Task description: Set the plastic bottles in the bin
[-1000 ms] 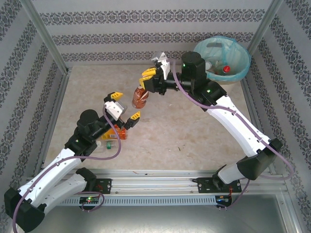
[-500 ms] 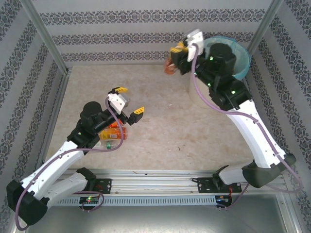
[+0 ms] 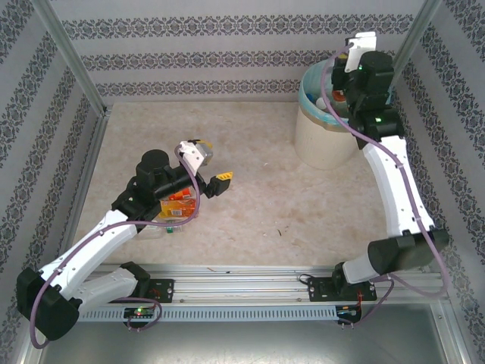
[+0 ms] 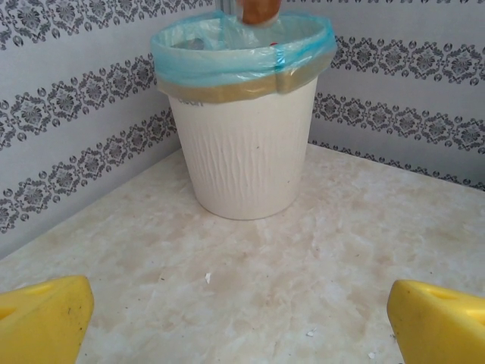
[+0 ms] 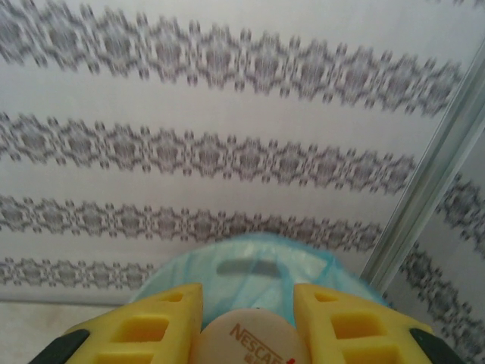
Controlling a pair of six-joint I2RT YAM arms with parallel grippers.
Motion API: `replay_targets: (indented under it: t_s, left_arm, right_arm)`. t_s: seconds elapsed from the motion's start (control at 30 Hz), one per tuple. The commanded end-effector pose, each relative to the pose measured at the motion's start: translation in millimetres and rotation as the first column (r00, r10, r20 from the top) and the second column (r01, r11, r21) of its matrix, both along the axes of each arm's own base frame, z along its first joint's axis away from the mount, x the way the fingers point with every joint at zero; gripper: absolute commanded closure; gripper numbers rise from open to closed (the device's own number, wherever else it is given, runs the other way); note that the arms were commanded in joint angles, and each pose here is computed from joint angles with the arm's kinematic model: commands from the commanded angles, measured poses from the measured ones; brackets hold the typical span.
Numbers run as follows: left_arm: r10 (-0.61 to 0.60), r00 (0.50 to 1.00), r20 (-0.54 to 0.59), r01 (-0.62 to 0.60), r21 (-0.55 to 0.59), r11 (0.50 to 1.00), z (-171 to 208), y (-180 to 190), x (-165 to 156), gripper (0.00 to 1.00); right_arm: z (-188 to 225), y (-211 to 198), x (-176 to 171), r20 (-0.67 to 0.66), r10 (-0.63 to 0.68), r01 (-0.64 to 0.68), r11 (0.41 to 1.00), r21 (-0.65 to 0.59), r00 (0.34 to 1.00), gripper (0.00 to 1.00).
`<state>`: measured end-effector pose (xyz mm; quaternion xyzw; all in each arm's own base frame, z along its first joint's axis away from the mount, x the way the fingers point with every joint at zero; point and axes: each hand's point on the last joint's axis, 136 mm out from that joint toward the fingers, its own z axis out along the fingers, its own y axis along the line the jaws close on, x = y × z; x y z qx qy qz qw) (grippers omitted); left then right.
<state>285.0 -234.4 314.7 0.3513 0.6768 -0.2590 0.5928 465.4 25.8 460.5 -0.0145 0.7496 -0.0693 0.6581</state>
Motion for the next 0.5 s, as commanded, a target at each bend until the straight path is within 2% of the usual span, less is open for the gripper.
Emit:
replay_targets:
  t_s: [0.0, 0.17, 0.37, 0.47]
  left_arm:
    - [-0.020, 1.000, 0.001, 0.020, -0.013, 1.000, 6.7, 0.6, -4.2, 0.00]
    - [-0.023, 1.000, 0.005, 0.023, 0.004, 1.000, 3.0, 0.8, -4.6, 0.00]
    - [-0.021, 1.000, 0.013, 0.021, 0.015, 1.000, 1.7, 1.9, -5.4, 0.00]
    - [-0.021, 1.000, 0.018, 0.021, 0.018, 1.000, 2.2, 2.7, -6.2, 0.00]
  right_arm:
    - [-40.4, 2.9, 17.1, -0.071, 0.030, -0.025, 0.997, 0.066, 0.997, 1.00]
    - [-90.5, -4.5, 30.1, -0.161, 0.031, -0.012, 0.993, 0.119, 0.986, 1.00]
    - [-111.4, -7.3, 39.0, -0.219, 0.044, -0.019, 0.993, 0.113, 0.975, 0.97]
    - [-119.1, -11.0, 42.0, -0.244, 0.025, -0.001, 0.995, 0.098, 0.970, 0.99]
